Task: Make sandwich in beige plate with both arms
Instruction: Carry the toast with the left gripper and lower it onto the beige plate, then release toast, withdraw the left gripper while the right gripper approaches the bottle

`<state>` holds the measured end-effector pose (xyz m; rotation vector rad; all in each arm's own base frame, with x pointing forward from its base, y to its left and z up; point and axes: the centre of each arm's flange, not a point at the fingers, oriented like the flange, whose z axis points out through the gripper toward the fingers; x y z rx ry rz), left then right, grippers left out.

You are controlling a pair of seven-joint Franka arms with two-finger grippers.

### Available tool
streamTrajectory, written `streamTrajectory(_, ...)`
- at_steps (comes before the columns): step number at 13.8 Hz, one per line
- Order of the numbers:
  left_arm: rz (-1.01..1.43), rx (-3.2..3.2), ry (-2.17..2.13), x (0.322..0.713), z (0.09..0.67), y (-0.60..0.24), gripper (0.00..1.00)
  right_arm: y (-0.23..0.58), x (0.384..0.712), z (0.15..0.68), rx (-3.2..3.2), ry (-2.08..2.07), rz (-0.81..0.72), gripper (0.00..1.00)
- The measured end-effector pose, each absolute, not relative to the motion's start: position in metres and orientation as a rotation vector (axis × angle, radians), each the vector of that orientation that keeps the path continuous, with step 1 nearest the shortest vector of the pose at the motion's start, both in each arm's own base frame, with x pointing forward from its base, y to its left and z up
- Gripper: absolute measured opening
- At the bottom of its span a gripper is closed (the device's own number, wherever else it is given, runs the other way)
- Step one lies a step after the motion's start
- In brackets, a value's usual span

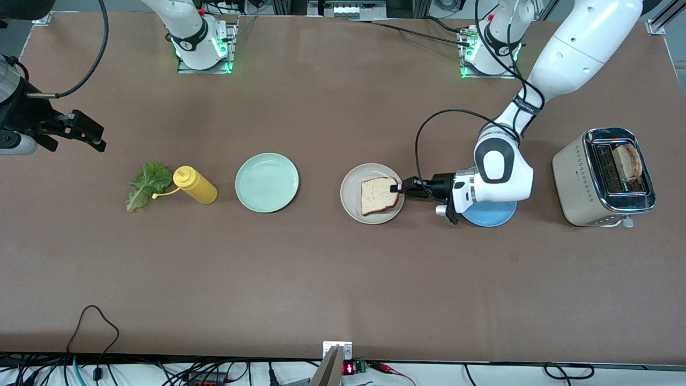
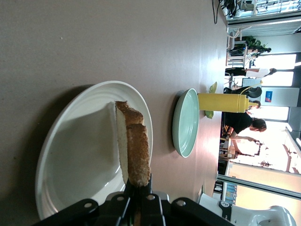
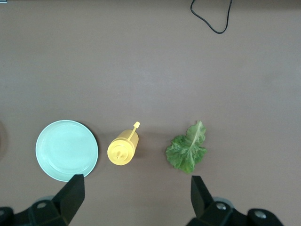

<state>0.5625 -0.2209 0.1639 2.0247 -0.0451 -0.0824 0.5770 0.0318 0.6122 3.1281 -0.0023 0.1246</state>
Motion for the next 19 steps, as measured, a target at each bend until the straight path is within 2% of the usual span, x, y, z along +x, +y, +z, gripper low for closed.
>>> streamTrajectory(8,-0.083,1.983,-0.02,0.552,0.156,-0.241,0.07,0.032,0.577,0.612,3.128,-0.002,0.124,1.0)
streamTrajectory(10,-0.086,1.984,-0.018,0.551,0.154,-0.241,0.2,0.032,0.577,0.612,3.128,-0.002,0.123,1.0)
streamTrajectory(14,-0.063,1.989,-0.019,0.555,0.16,-0.232,0.63,0.035,0.582,0.594,3.175,-0.007,0.064,1.0)
streamTrajectory(17,-0.015,2.042,-0.114,0.563,0.185,-0.216,0.94,0.037,0.58,0.572,3.175,0.1,-0.057,1.0)
streamTrajectory(18,-0.005,2.07,-0.168,0.566,0.195,-0.206,1.0,0.037,0.579,0.567,3.175,0.205,-0.074,1.0)
streamTrajectory(19,-0.012,2.092,-0.221,0.569,0.202,-0.194,1.0,0.036,0.578,0.561,3.175,0.305,-0.086,1.0)
